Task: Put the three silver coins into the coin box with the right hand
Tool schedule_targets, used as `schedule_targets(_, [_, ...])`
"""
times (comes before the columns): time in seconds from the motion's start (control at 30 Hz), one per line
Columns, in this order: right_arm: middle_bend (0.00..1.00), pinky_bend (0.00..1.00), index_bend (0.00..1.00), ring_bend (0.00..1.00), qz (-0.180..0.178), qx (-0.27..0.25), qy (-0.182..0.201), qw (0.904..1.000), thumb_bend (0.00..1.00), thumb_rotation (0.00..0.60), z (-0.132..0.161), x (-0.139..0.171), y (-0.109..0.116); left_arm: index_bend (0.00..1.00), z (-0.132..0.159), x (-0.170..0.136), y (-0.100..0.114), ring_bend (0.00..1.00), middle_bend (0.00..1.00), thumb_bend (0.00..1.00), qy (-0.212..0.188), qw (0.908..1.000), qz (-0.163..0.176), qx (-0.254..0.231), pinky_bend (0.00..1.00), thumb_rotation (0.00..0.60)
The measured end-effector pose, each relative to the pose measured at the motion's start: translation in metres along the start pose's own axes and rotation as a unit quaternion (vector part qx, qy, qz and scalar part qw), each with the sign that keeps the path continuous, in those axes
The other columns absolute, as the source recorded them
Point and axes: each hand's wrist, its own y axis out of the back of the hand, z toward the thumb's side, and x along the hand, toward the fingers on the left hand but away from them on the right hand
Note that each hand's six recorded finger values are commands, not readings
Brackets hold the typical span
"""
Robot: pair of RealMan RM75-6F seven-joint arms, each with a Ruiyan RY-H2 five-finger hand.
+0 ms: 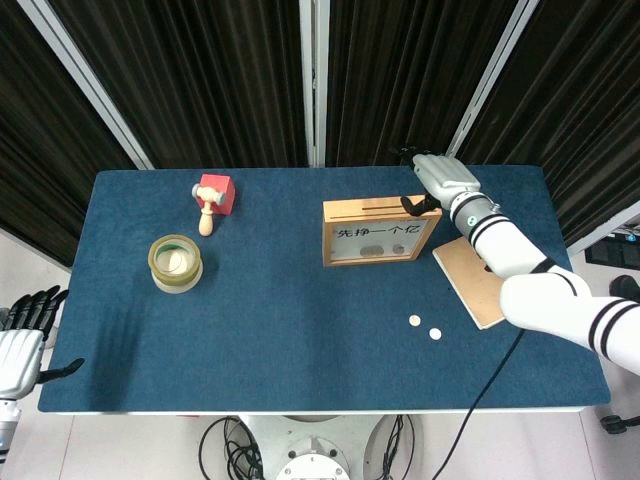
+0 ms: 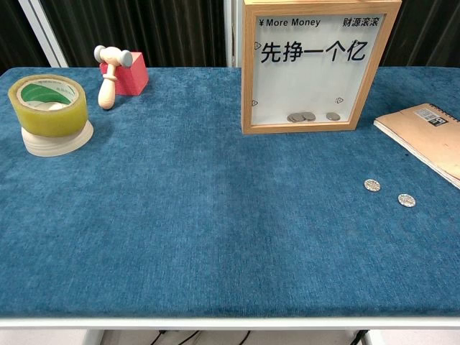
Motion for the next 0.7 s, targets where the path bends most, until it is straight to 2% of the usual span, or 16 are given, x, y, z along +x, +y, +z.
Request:
schedule_targets(0.2, [0.00,0.00,0.00,0.00,-0.057,0.053,0.035,0.9963,0.31,0.600,-0.027,0.046,-0.017,0.06,0.002,0.000,-0.002,0.00,0.01,0.00,0.001,1.0000,0.003,0.004,0.00,0.600])
schedule_targets(0.37, [0.00,0.00,0.00,0.00,-0.127,0.109,0.064,0.9838,0.29,0.600,-0.070,0.098,-0.050,0.06,0.008,0.001,-0.002,0.00,0.01,0.00,-0.006,0.9999,0.006,0.009,0.00,0.600])
schedule_targets(0.43, [0.00,0.00,0.00,0.00,-0.148,0.117,0.068,0.9797,0.28,0.600,-0.091,0.122,-0.075,0.06,0.011,0.001,-0.002,0.00,0.01,0.00,-0.010,0.9998,0.008,0.013,0.00,0.600])
schedule_targets(0.53, [0.00,0.00,0.00,0.00,-0.156,0.108,0.056,0.9803,0.26,0.600,-0.121,0.151,-0.124,0.06,0.016,0.001,-0.003,0.00,0.01,0.00,-0.013,0.9997,0.011,0.017,0.00,0.600])
schedule_targets(0.63, [0.00,0.00,0.00,0.00,-0.151,0.097,0.042,0.9829,0.25,0.600,-0.142,0.163,-0.172,0.06,0.020,0.002,-0.005,0.00,0.01,0.00,-0.017,0.9996,0.013,0.018,0.00,0.600])
schedule_targets(0.7, [0.00,0.00,0.00,0.00,-0.151,0.097,0.035,0.9832,0.25,0.600,-0.152,0.167,-0.194,0.06,0.023,0.002,-0.005,0.00,0.01,0.00,-0.020,0.9995,0.015,0.020,0.00,0.600])
